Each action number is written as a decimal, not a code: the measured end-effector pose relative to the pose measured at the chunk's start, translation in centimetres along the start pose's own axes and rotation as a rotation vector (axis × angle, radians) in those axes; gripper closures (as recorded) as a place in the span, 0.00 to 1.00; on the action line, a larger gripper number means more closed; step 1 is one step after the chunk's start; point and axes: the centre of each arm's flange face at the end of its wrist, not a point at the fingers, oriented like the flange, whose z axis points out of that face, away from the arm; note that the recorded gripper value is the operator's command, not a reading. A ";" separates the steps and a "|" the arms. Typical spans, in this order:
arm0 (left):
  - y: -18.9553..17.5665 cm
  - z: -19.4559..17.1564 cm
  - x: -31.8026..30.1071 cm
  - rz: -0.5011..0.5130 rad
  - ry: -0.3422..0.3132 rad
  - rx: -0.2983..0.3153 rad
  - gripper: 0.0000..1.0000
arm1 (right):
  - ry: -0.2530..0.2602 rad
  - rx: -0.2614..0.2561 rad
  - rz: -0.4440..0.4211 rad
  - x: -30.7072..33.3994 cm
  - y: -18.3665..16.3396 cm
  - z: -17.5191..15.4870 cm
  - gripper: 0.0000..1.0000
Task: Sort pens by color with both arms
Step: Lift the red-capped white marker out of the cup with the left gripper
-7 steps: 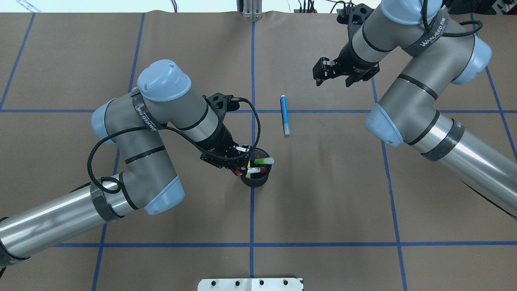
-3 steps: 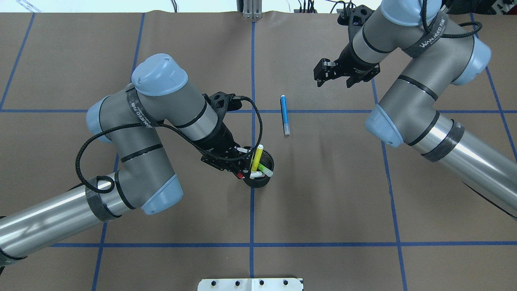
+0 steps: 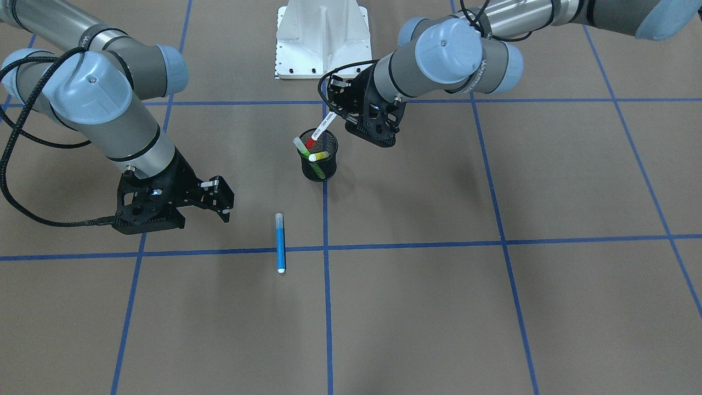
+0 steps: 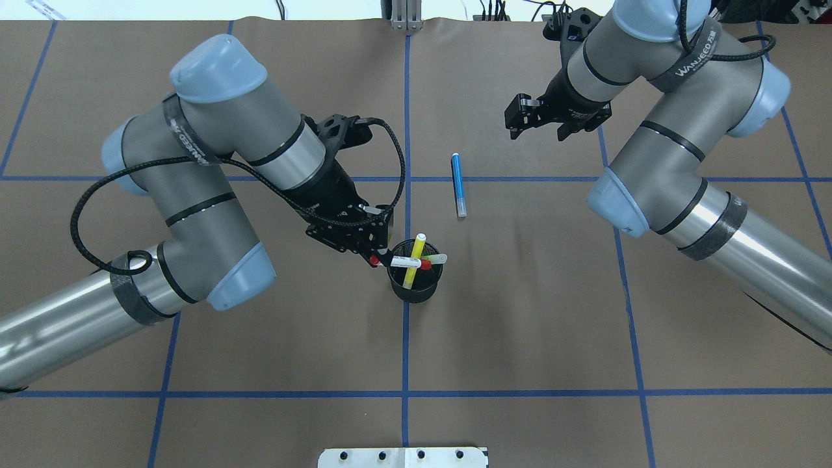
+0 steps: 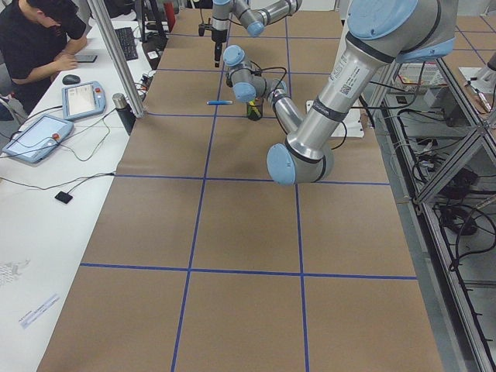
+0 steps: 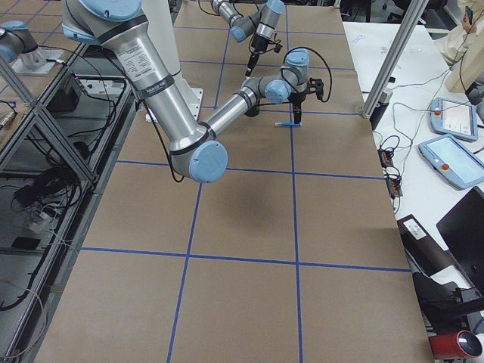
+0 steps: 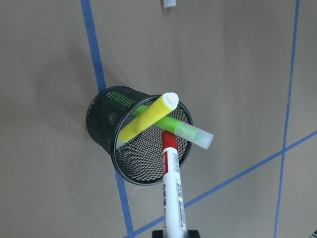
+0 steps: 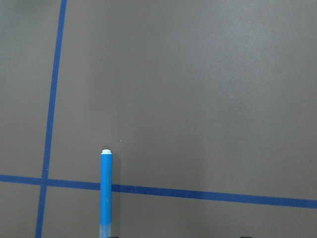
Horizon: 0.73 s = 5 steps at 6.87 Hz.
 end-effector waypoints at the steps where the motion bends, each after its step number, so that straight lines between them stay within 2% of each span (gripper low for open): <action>1: -0.5 -2.6 -0.1 -0.003 0.016 0.011 0.80 | 0.000 0.000 0.000 0.0 0.0 0.0 0.14; 3: -1.4 -6.2 -0.2 -0.021 0.022 0.072 0.83 | 0.000 -0.001 0.000 -0.1 0.0 0.1 0.14; 5: -2.6 -7.5 0.7 -0.113 0.003 0.200 0.83 | 0.003 -0.004 0.001 0.1 0.0 0.2 0.13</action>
